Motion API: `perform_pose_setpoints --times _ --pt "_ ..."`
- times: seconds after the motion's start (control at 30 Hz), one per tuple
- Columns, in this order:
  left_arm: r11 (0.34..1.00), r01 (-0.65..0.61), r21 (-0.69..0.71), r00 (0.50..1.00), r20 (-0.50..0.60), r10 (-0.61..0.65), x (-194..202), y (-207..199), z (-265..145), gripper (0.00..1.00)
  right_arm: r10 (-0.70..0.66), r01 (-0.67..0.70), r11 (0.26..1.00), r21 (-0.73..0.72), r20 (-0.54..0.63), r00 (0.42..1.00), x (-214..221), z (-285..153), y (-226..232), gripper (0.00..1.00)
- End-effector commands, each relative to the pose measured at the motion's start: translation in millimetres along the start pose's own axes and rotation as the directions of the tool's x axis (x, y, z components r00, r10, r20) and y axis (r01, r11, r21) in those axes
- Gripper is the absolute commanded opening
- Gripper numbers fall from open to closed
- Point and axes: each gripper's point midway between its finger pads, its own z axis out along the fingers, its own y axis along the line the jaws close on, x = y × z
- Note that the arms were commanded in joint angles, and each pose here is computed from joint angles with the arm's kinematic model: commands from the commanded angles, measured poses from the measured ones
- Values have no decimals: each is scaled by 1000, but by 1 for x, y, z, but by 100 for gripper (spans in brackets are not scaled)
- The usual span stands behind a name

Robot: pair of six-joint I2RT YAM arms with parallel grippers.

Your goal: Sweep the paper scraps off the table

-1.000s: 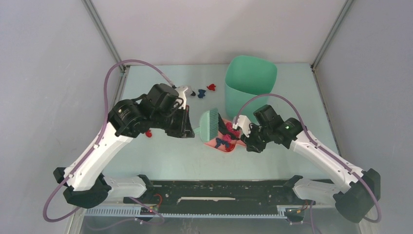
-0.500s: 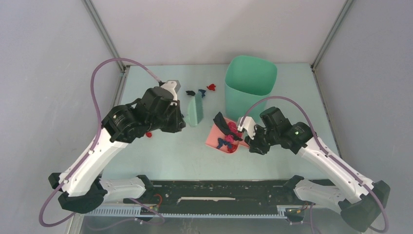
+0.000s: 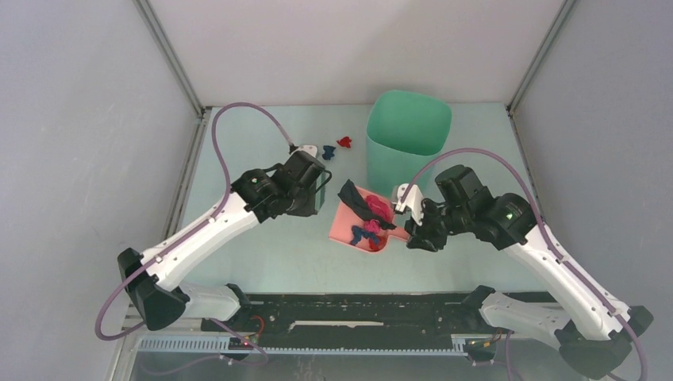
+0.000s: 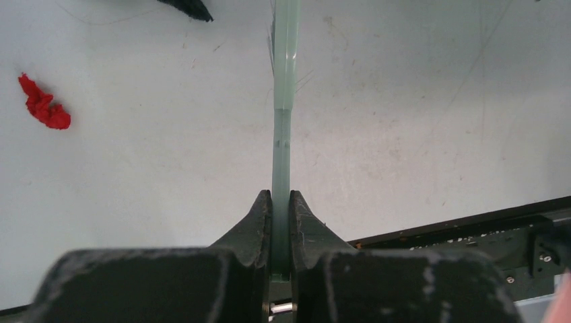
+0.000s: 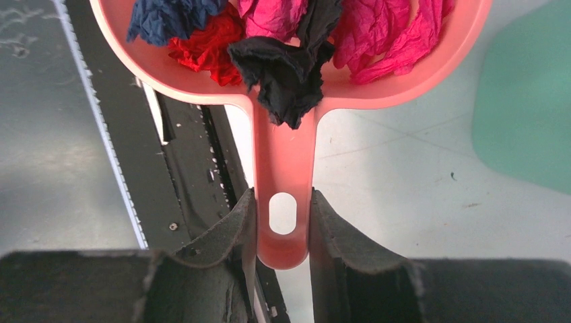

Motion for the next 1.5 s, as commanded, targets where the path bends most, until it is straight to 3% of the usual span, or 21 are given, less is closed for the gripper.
perform_pose_setpoints --times 0.0,0.37,0.6,0.87,1.2,1.47 --pt "998 22 64 995 99 -28 -32 -13 -1 0 -8 14 997 -76 70 998 -30 -14 15 0" --pt "998 48 41 995 89 -52 -42 -3 14 0 -74 78 994 -77 56 996 -55 -35 6 0" --pt "999 38 34 994 97 -41 -40 9 12 0 -6 10 994 -112 31 1000 -67 -53 -2 0" --pt "991 54 120 989 132 -70 -21 10 10 0 5 -4 1000 -28 17 1000 -87 -79 -26 0" --pt "962 29 272 996 68 -49 8 -12 19 0 138 -124 959 254 -39 990 -107 -97 -102 0" --pt "935 14 354 995 86 -48 25 -11 1 0 269 -184 820 541 -81 960 -83 -128 -189 0"
